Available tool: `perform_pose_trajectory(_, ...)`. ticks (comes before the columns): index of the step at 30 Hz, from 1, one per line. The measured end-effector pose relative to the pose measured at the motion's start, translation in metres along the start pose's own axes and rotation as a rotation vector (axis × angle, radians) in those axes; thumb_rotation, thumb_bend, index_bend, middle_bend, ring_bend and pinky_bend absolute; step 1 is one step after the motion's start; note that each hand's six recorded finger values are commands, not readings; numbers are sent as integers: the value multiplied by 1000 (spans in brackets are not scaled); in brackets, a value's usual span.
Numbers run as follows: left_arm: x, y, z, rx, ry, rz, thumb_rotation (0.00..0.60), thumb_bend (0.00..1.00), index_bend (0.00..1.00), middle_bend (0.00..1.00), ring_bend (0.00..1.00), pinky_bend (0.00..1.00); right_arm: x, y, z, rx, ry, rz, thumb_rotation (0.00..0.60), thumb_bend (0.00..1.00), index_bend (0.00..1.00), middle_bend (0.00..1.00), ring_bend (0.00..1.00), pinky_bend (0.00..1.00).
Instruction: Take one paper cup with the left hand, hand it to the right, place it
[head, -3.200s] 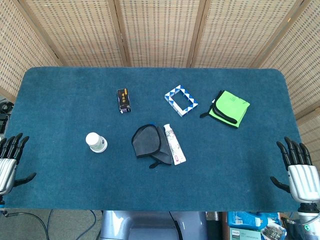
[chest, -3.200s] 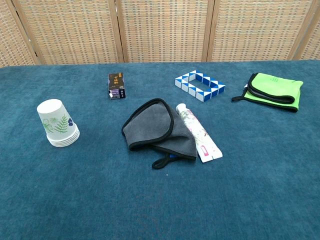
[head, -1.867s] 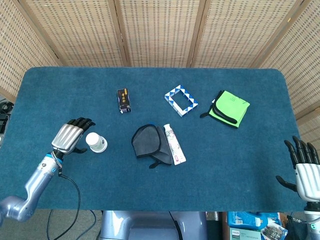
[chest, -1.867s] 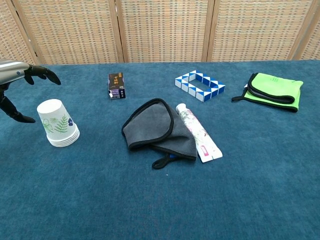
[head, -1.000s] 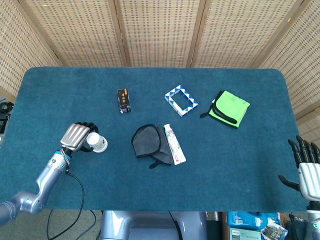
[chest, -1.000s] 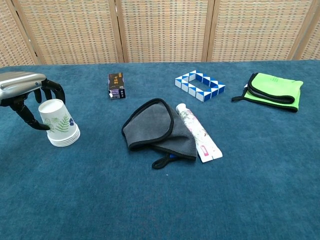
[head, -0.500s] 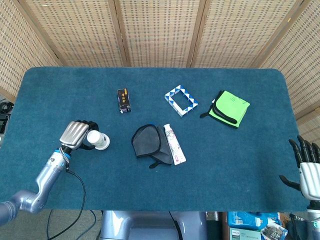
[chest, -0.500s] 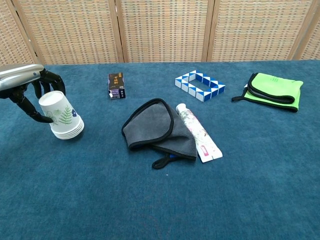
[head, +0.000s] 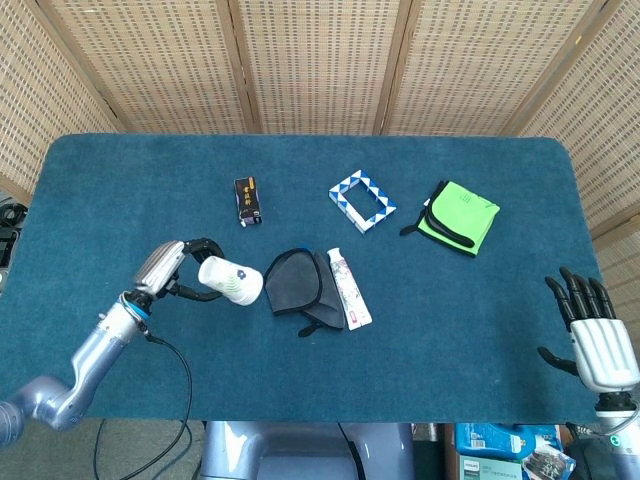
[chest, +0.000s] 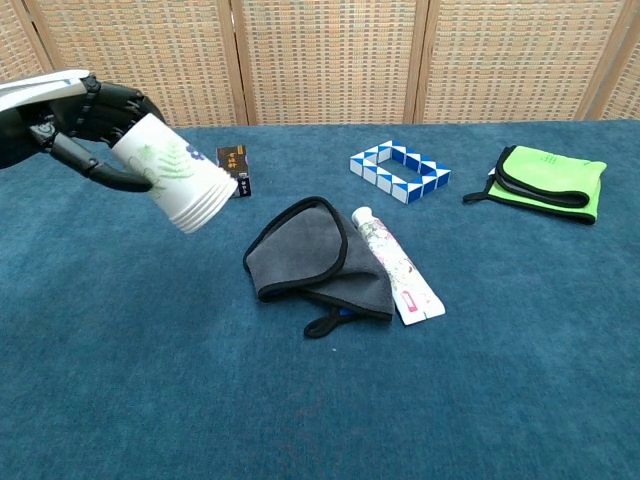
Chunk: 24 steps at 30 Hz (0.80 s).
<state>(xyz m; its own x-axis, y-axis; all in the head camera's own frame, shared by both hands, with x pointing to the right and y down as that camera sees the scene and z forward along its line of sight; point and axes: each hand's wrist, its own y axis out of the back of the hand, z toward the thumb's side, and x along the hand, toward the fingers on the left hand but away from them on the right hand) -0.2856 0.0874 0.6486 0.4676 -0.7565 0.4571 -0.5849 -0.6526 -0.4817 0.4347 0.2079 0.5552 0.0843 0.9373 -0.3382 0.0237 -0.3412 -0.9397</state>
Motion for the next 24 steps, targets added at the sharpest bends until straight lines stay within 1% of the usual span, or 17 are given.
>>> perform_pose_trajectory(4,14,-11,20,-211,-51,-30,600,123,516,470,437,421,-13,3,8,10,95,-39,600,1,151,0,0,0)
perform_pose_trajectory(7,26,-26,32,-330,-75,-55,600,137,526,470,437,421,-24,5,16,8,163,-66,600,21,181,0,0,0)
perform_pose_trajectory(10,39,-43,40,-445,-76,-85,600,144,528,470,437,421,-34,7,24,5,223,-93,600,54,198,0,0,0)
perform_pose_trajectory(13,52,-60,46,-537,-65,-120,600,166,528,470,437,421,-43,9,30,2,266,-119,600,77,220,8,0,0)
perform_pose_trajectory(17,70,-78,54,-616,-52,-152,600,185,533,471,437,421,-51,12,39,-17,306,-148,600,122,255,27,0,0)
perform_pose_trajectory(24,94,-87,71,-688,-56,-174,600,185,544,479,437,421,-64,14,62,-37,396,-180,600,204,318,40,0,0)
